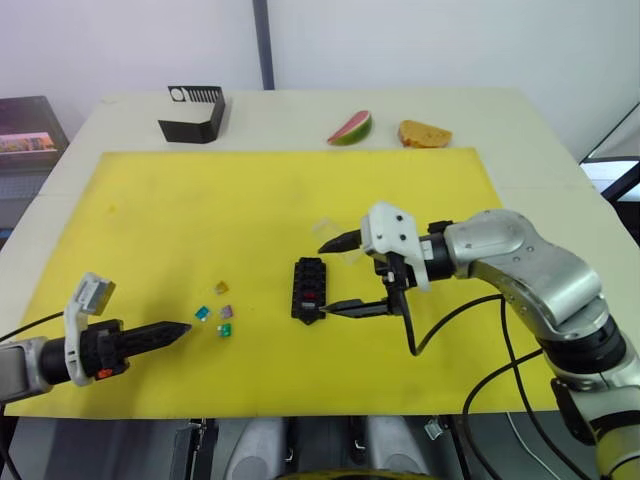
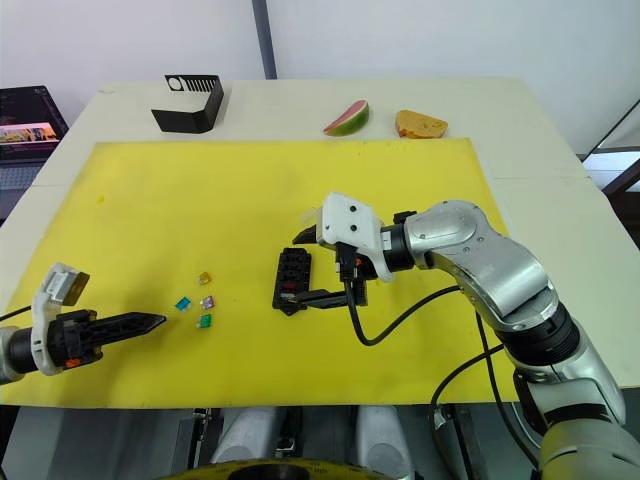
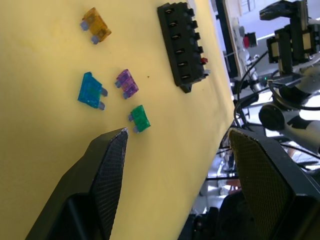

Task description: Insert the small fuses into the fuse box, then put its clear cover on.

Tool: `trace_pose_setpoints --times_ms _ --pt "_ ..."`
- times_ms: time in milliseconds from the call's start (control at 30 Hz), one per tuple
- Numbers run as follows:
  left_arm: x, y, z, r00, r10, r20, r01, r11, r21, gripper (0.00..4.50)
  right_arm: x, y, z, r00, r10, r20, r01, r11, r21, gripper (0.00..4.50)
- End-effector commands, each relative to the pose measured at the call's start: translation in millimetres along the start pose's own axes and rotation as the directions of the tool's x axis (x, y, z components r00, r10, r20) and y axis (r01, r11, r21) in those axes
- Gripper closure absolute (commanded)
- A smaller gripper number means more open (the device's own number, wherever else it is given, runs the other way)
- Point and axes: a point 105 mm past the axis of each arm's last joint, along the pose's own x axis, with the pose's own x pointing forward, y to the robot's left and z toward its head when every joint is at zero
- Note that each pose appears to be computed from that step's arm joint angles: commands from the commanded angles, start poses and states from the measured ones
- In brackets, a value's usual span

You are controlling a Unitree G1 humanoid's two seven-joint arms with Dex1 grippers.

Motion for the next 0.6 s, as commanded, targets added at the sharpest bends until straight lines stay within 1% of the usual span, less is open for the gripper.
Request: trace_pose_setpoints --times_ms 33,133,233,333,467,600 --pt "-5.3 9.5 4.3 0.998 0.035 0.048 -0.036 0.999 0.013 1.13 -0.1 -0.4 9.2 1.000 -0.002 0.016 0.003 0.999 -0.047 0.00" --pt "-8.9 22.1 2.6 0.996 0.054 0.076 -0.053 0.998 -0.014 1.13 -0.5 -0.7 9.2 1.000 -0.006 0.014 0.007 0.999 -0.048 0.00" --pt "-8.4 27.5 2.7 0.994 0.045 0.095 -0.043 0.999 -0.031 1.13 -0.8 -0.9 9.0 1.000 -0.009 0.012 0.010 0.999 -0.049 0.00" --pt "-3.6 25.4 2.4 0.996 0.017 0.090 -0.014 0.999 -0.033 1.13 -1.2 -0.6 9.1 1.000 -0.011 0.012 0.012 0.999 -0.049 0.00" --pt "6.9 17.9 -5.4 0.998 -0.020 0.052 0.021 0.999 -0.025 1.13 -1.1 -0.1 9.4 1.000 -0.013 0.014 0.014 0.999 -0.048 0.00" --pt "17.1 12.3 -10.2 0.998 -0.040 0.043 0.041 0.999 -0.022 1.13 -0.2 0.3 9.2 1.000 -0.015 0.015 0.016 0.999 -0.046 0.00"
